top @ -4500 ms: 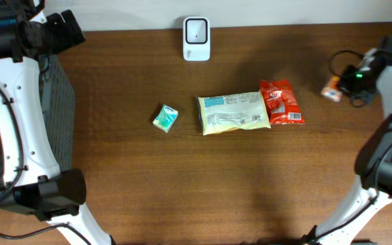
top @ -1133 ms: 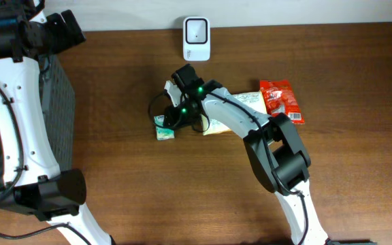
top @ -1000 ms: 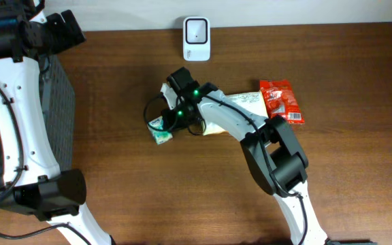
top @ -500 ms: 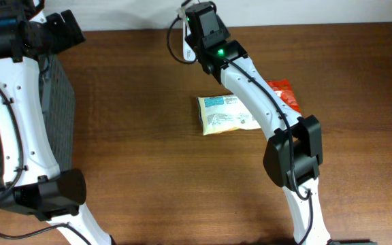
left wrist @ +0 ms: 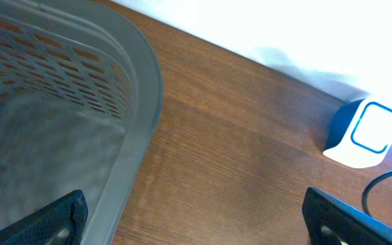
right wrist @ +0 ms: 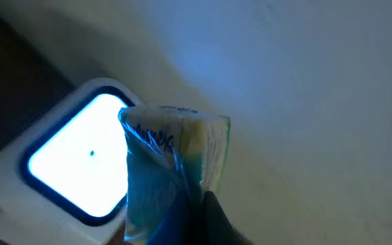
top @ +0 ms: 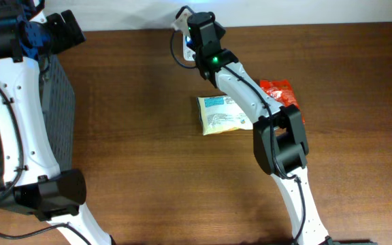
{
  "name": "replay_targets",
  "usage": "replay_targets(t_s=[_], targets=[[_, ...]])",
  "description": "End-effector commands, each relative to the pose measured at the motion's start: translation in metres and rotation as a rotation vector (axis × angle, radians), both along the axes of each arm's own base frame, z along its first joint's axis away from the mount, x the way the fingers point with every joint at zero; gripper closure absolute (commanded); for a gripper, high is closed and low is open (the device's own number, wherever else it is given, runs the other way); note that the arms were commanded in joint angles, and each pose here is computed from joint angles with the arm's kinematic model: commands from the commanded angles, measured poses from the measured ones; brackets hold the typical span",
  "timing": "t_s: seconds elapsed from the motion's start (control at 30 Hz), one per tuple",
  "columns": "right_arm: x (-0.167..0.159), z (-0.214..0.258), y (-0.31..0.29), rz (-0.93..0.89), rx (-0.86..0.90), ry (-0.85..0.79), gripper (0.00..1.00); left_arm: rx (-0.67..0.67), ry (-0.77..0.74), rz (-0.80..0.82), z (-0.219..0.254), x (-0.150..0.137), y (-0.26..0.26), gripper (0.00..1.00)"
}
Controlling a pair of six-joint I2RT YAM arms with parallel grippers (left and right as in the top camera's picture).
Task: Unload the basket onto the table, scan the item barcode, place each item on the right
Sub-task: 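Lift the green Kleenex pack with the right gripper up to the scanner, then carry the Kleenex pack right and set it at the table's right edge, then reach the right gripper to the red sweets bag and grasp it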
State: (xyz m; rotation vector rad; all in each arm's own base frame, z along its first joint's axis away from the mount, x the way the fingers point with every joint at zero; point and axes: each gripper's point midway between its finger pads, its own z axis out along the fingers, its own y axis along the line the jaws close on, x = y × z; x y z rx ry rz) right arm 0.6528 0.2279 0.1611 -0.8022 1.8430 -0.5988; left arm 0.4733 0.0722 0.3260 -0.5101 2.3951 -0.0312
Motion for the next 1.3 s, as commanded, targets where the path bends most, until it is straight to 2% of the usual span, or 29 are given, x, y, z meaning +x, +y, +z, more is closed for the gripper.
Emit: replay_targets(t_s=[0.0, 0.07, 0.1, 0.17, 0.2, 0.27, 0.37, 0.53, 0.63, 0.67, 0.7, 0.73, 0.77, 0.8, 0.83, 0.9, 0.93, 1.0, 1.03, 1.07, 1.1, 1.13, 1.17, 1.27], targets=[[-0.004, 0.099, -0.096, -0.329, 0.26, -0.164, 0.96, 0.02, -0.004, 0.0, 0.001, 0.001, 0.005, 0.01], [-0.014, 0.128, -0.159, -0.465, 0.361, -0.184, 0.96, 0.02, -0.004, 0.0, 0.001, 0.001, 0.005, 0.01], [-0.026, 0.14, -0.212, -0.581, 0.43, -0.188, 0.96, 0.02, -0.004, 0.0, 0.001, 0.001, 0.005, 0.01], [-0.049, 0.141, -0.289, -0.745, 0.468, -0.165, 0.96, 0.02, -0.004, 0.0, 0.001, 0.001, 0.005, 0.01], [-0.072, 0.128, -0.346, -0.885, 0.483, -0.121, 0.96, 0.02, -0.003, 0.0, 0.001, 0.001, 0.005, 0.01], [-0.109, 0.102, -0.41, -1.059, 0.477, -0.034, 0.96, 0.02, -0.004, 0.0, 0.001, 0.001, 0.005, 0.01], [-0.193, 0.05, -0.51, -1.431, 0.604, 0.07, 0.96, 0.02, -0.004, 0.0, 0.001, 0.001, 0.005, 0.01], [-0.242, -0.021, -0.56, -1.486, 0.931, 0.287, 0.96, 0.019, -0.004, 0.0, 0.001, 0.001, 0.005, 0.01], [-0.277, -0.056, -0.59, -1.577, 0.988, 0.305, 0.95, 0.02, -0.004, 0.0, 0.001, 0.001, 0.005, 0.01], [-0.285, -0.062, -0.595, -1.597, 0.993, 0.308, 0.84, 0.02, -0.004, 0.0, 0.001, 0.001, 0.005, 0.01], [-0.29, -0.066, -0.598, -1.608, 0.996, 0.308, 0.79, 0.02, -0.004, 0.0, 0.001, 0.001, 0.005, 0.01], [-0.294, -0.071, -0.6, -1.618, 0.997, 0.312, 0.64, 0.02, -0.004, 0.0, 0.001, 0.001, 0.005, 0.01], [-0.296, -0.073, -0.599, -1.622, 0.997, 0.322, 0.33, 0.02, -0.004, -0.001, 0.001, 0.001, 0.005, 0.01], [-0.297, -0.076, -0.597, -1.622, 1.001, 0.333, 0.1, 0.02, -0.004, 0.0, 0.001, 0.001, 0.005, 0.01], [-0.297, -0.079, -0.592, -1.62, 1.004, 0.35, 0.01, 0.019, -0.004, 0.0, 0.001, 0.001, 0.005, 0.01], [-0.29, -0.083, -0.58, -1.578, 1.055, 0.39, 0.01, 0.019, -0.004, 0.0, 0.001, 0.001, 0.005, 0.01], [-0.28, -0.084, -0.566, -1.492, 1.105, 0.444, 0.01, 0.02, -0.004, 0.0, 0.001, 0.001, 0.005, 0.01], [-0.249, -0.08, -0.511, -1.187, 1.296, 0.605, 0.01, 0.02, -0.004, 0.0, 0.001, 0.001, 0.005, 0.01], [-0.242, -0.076, -0.496, -1.113, 1.348, 0.64, 0.01, 0.02, -0.004, -0.001, 0.001, 0.001, 0.004, 0.01], [-0.223, -0.062, -0.452, -0.87, 1.447, 0.727, 0.01, 0.02, -0.004, -0.001, 0.001, 0.001, 0.004, 0.01], [-0.215, -0.056, -0.431, -0.763, 1.464, 0.761, 0.01, 0.02, -0.004, 0.0, 0.001, 0.001, 0.005, 0.01], [-0.206, -0.051, -0.4, -0.635, 1.441, 0.816, 0.01, 0.019, -0.004, 0.0, 0.001, 0.001, 0.005, 0.01], [-0.203, -0.054, -0.378, -0.589, 1.371, 0.861, 0.01, 0.019, -0.004, 0.0, 0.001, 0.001, 0.005, 0.01], [-0.197, -0.078, -0.335, -0.595, 1.138, 0.953, 0.01, 0.02, -0.004, -0.001, 0.001, 0.001, 0.004, 0.01]])
